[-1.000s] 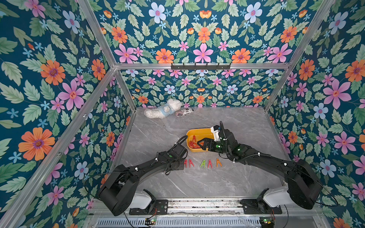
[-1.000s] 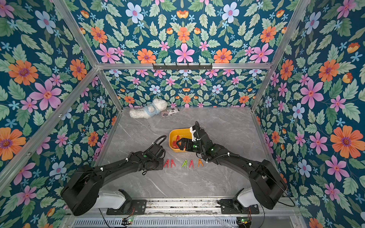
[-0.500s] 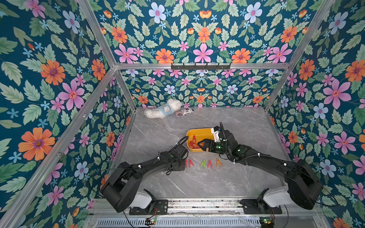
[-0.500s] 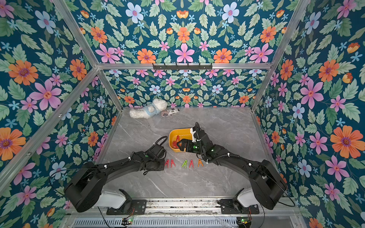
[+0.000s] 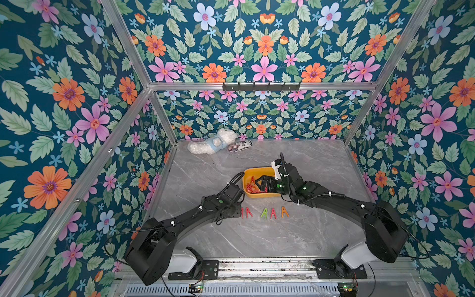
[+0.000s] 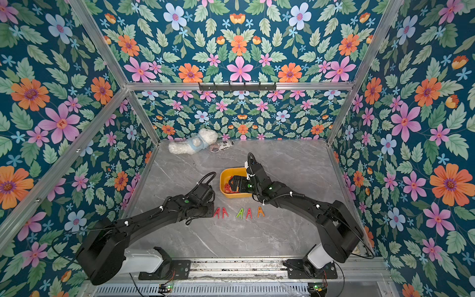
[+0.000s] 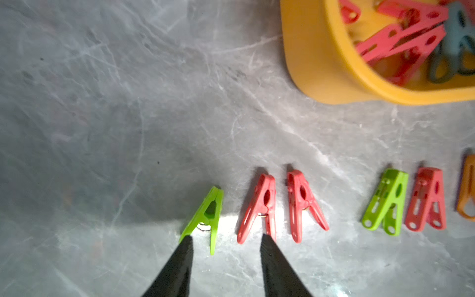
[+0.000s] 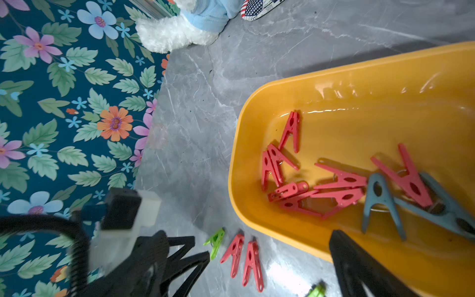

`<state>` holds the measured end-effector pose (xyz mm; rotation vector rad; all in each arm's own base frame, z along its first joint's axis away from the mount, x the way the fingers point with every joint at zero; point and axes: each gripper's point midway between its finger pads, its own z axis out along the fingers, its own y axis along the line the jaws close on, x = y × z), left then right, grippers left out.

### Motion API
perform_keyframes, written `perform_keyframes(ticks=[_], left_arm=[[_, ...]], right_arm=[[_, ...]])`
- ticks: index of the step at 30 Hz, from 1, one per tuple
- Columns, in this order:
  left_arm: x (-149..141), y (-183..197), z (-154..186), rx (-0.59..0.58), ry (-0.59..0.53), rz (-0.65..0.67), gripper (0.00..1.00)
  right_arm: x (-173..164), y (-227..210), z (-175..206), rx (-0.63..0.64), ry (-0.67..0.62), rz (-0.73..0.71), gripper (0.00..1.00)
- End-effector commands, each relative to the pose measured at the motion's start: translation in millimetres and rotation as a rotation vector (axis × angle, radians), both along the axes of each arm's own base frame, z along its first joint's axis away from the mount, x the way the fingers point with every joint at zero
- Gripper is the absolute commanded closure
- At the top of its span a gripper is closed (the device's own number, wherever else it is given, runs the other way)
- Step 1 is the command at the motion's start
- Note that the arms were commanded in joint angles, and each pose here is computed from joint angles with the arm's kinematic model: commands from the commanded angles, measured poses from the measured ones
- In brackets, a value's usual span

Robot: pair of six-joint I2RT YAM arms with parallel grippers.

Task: Take the clothespins out of the storage box
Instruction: Place the clothespin at the center of the board.

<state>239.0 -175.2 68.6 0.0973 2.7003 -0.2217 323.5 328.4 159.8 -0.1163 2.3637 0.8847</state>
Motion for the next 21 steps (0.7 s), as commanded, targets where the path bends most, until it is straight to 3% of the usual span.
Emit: perform_keyframes(ticks=[1,4,5,13,21], left_arm=[[7,3,15,0.001,-0.041,0.038,0.34],[14,4,33,-0.012,-0.088,0.058,0.05],[16,4,40,-0.018,-0.106,0.065,0.01],[27,12,71,-0.029,-0.197,0.113,0.00],[34,20,87,-0.045,-0.235,0.148,0.00]], right_arm=[[10,-7,-10,-0.099,-0.019,-0.020,0.01],[18,-4,-26,-0.155,-0.004,-0.019,0.12],[20,-2,-31,-0.172,0.001,-0.013,0.19],[41,10,-63,-0.259,0.035,-0.014,0.52],[62,22,-92,-0.326,0.057,-0.023,0.61]])
